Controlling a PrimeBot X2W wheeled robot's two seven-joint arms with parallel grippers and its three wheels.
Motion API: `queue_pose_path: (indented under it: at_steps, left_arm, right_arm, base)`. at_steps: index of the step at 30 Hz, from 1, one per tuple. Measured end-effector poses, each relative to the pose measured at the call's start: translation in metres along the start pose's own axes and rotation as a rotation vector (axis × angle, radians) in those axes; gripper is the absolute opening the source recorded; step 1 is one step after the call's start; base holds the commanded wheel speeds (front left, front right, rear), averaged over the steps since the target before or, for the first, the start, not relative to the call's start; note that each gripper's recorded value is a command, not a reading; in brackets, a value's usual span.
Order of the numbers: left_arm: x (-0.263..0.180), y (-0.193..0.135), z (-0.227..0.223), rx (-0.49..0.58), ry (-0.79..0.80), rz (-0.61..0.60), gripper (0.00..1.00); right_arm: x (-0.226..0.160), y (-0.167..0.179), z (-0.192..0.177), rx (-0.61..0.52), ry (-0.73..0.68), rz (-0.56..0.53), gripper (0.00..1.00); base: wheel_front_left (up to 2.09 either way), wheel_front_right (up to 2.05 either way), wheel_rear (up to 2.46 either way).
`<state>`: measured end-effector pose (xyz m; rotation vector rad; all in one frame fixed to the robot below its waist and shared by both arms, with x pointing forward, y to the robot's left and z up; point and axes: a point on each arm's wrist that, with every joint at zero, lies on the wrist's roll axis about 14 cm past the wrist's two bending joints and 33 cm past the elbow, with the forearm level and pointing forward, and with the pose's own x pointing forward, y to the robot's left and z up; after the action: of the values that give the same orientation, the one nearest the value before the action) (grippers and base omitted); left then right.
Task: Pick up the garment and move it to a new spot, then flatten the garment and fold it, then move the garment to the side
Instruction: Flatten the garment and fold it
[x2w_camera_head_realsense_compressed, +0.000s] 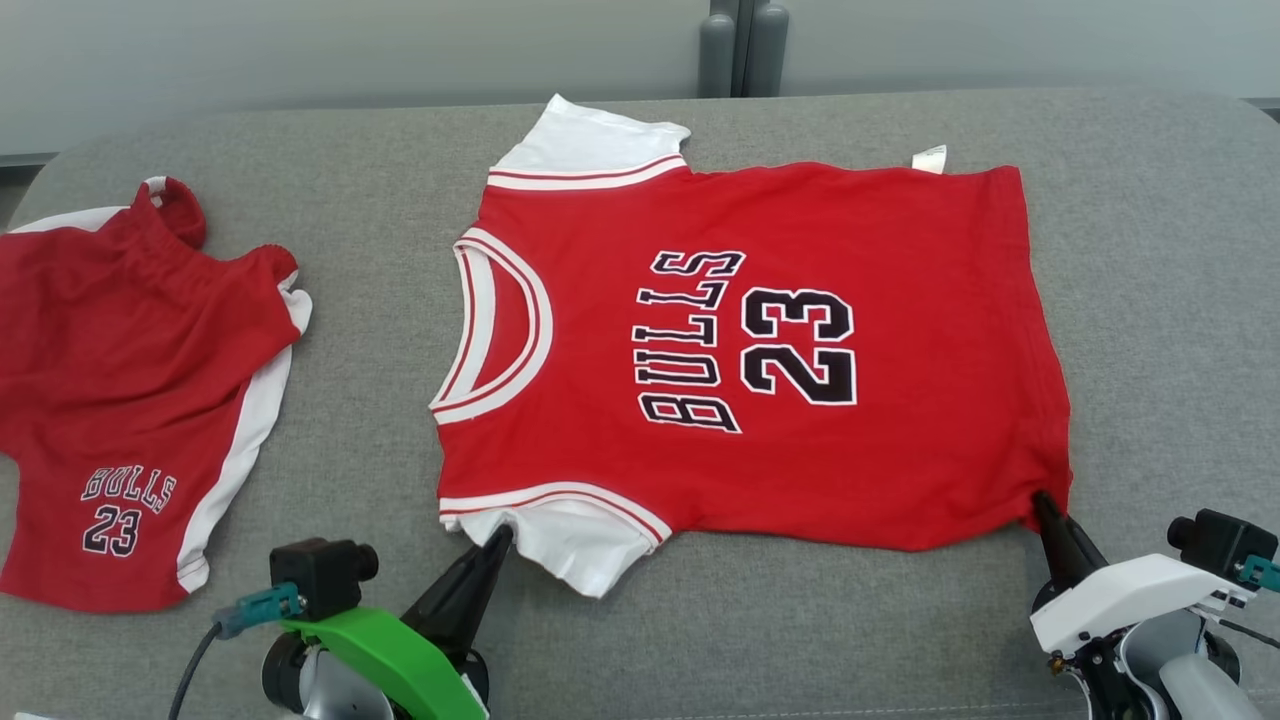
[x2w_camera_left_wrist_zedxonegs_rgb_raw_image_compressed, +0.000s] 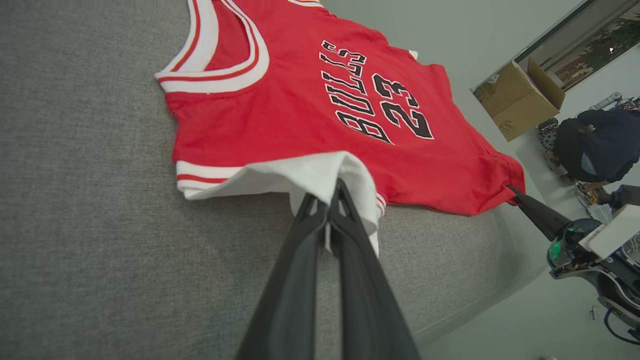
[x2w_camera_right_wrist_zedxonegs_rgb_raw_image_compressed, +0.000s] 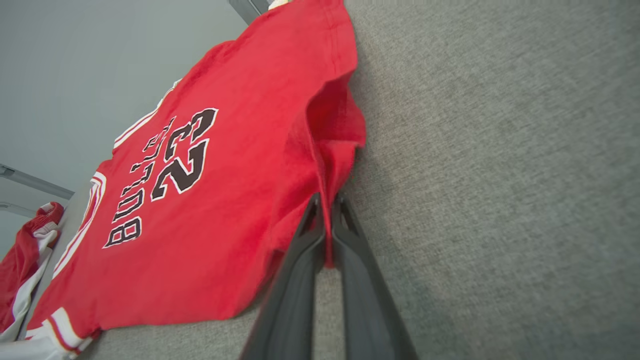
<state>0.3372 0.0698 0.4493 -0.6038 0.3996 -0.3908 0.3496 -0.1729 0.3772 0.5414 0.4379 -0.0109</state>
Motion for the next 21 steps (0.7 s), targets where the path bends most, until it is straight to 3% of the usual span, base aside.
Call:
queue_pose_path:
  at_steps: [12, 21]
  left_arm:
    - [0.020, -0.021, 0.058, -0.031, -0.113, -0.105, 0.00]
    - [0.030, -0.013, 0.080, -0.044, -0.152, -0.108, 0.00]
  right_arm:
    - [0.017, 0.020, 0.035, 0.106, -0.076, 0.060, 0.00]
    - [0.016, 0.035, -0.003, 0.200, 0.140, 0.120, 0.00]
  base:
    - [0.00, 0.00, 0.00]
    - [0.00, 0.00, 0.00]
